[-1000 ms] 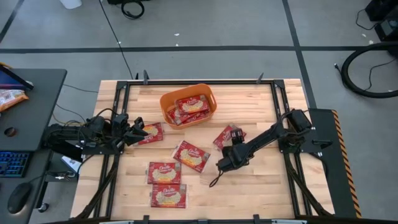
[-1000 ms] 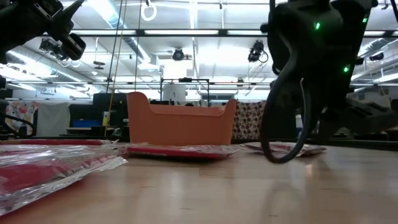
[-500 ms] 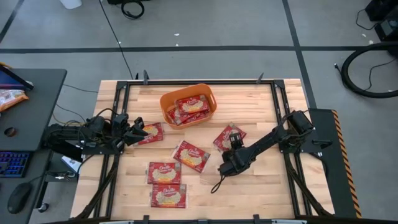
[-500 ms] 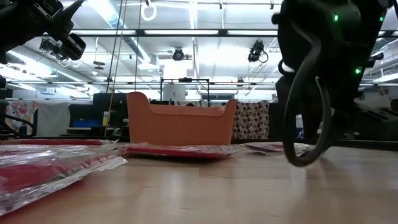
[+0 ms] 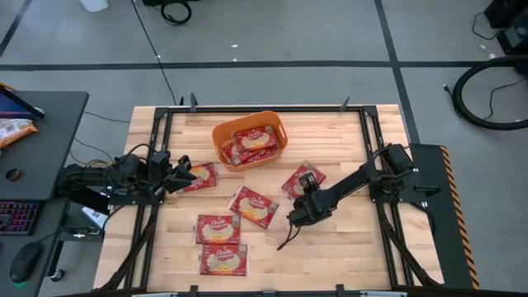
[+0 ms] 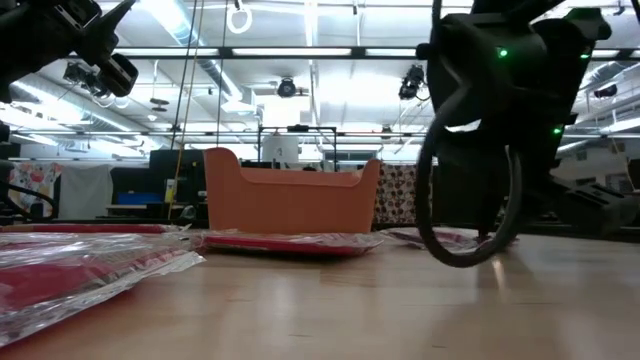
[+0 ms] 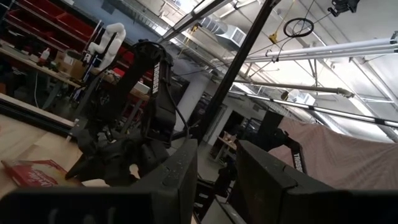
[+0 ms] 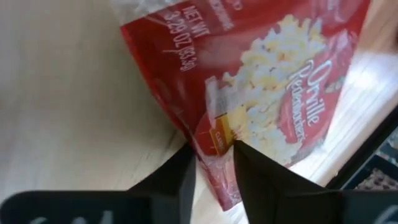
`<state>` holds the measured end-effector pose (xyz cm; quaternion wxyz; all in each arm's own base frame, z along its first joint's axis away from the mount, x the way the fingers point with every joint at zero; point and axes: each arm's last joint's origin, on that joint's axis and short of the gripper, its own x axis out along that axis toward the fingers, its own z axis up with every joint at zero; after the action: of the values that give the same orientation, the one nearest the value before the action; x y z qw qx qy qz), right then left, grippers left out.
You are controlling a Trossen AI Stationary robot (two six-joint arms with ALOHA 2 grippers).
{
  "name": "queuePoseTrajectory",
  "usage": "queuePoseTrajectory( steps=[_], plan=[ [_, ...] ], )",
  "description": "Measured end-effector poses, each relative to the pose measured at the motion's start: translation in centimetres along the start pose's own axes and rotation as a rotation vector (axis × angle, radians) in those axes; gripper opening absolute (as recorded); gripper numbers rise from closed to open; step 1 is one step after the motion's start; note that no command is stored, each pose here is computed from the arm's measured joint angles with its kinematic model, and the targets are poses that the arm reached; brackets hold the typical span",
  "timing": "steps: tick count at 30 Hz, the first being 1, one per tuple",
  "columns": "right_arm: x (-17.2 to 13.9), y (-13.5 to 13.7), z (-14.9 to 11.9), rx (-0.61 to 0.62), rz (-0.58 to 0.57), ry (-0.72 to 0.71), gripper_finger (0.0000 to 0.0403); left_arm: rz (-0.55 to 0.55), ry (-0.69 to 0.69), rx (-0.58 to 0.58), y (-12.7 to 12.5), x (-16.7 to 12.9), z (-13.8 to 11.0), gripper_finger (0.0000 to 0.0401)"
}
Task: Sort popcorn bags into baskets
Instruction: Put the popcorn bag into the orange bin
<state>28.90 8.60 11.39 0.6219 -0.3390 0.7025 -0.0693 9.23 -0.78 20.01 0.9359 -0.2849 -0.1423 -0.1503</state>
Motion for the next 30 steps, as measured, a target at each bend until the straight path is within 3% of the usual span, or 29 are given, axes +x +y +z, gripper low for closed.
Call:
queuePoseTrajectory(
  steps=[7, 13, 30],
  plan=[
    [0.4, -0.5, 0.1, 0.011, 0.064, -0.003, 0.0011, 0.000, 0.000, 0.000, 0.0, 0.0, 0.0, 0.0117],
    [-0.4, -0.5, 0.5, 0.051, 0.050, 0.005, 0.0009, 0.000, 0.000, 0.000, 0.0, 0.0, 0.0, 0.0117],
    [-5.9, -4.0, 2.2, 0.085, -0.051, -0.024, 0.0002, 0.000, 0.000, 0.001, 0.0, 0.0, 0.0, 0.0117]
  ],
)
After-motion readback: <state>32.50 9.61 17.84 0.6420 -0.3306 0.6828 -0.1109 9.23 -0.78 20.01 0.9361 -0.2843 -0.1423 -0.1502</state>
